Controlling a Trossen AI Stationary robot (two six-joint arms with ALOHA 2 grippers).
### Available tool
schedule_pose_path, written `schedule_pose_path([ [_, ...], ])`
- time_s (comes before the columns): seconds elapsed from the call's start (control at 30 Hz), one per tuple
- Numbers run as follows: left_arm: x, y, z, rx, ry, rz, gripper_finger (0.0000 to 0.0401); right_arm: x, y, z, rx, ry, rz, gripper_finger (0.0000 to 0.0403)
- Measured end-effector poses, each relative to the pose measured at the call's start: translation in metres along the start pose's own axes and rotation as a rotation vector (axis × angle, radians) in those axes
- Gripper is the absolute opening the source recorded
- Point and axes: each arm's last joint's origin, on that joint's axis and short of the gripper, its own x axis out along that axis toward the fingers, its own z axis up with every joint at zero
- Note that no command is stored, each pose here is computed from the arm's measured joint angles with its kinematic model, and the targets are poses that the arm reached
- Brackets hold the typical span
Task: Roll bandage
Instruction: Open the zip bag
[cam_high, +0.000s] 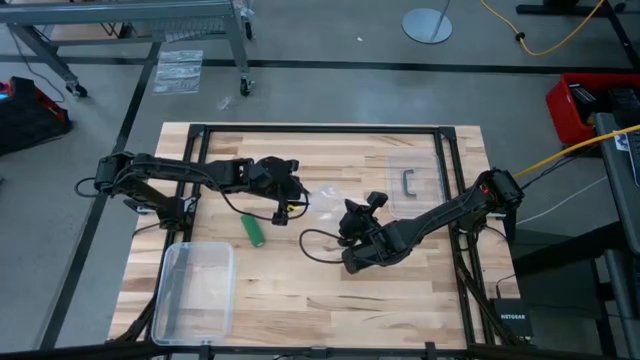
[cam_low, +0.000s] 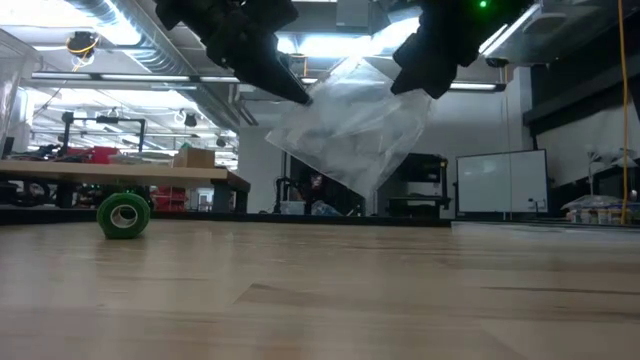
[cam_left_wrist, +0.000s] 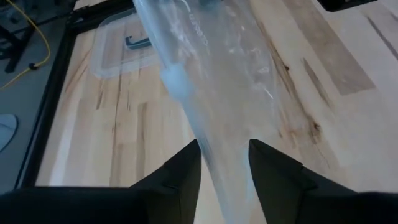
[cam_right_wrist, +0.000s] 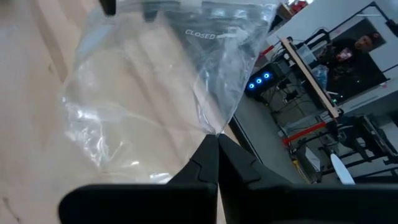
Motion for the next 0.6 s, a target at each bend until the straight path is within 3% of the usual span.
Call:
schedule_pose_path([
  [0.23, 0.0000, 0.0000, 0.0000, 0.020, 0.000, 0.000, 0.0011, 0.0001, 0.0001, 0.0026, 0.028, -0.024, -0.025, 0.0001],
  [0.37, 0.0000, -0.0004, 0.0002, 0.020, 0.004, 0.009, 0.0007, 0.0002, -0.0016, 0.0034, 0.057, -0.050, -0.079, 0.0001],
  [0.6, -0.0006, -0.0066, -0.0032, 0.032, 0.094, 0.091, 0.0002, -0.0015, -0.0084, 0.0065, 0.112, -0.168, -0.308, 0.0010],
])
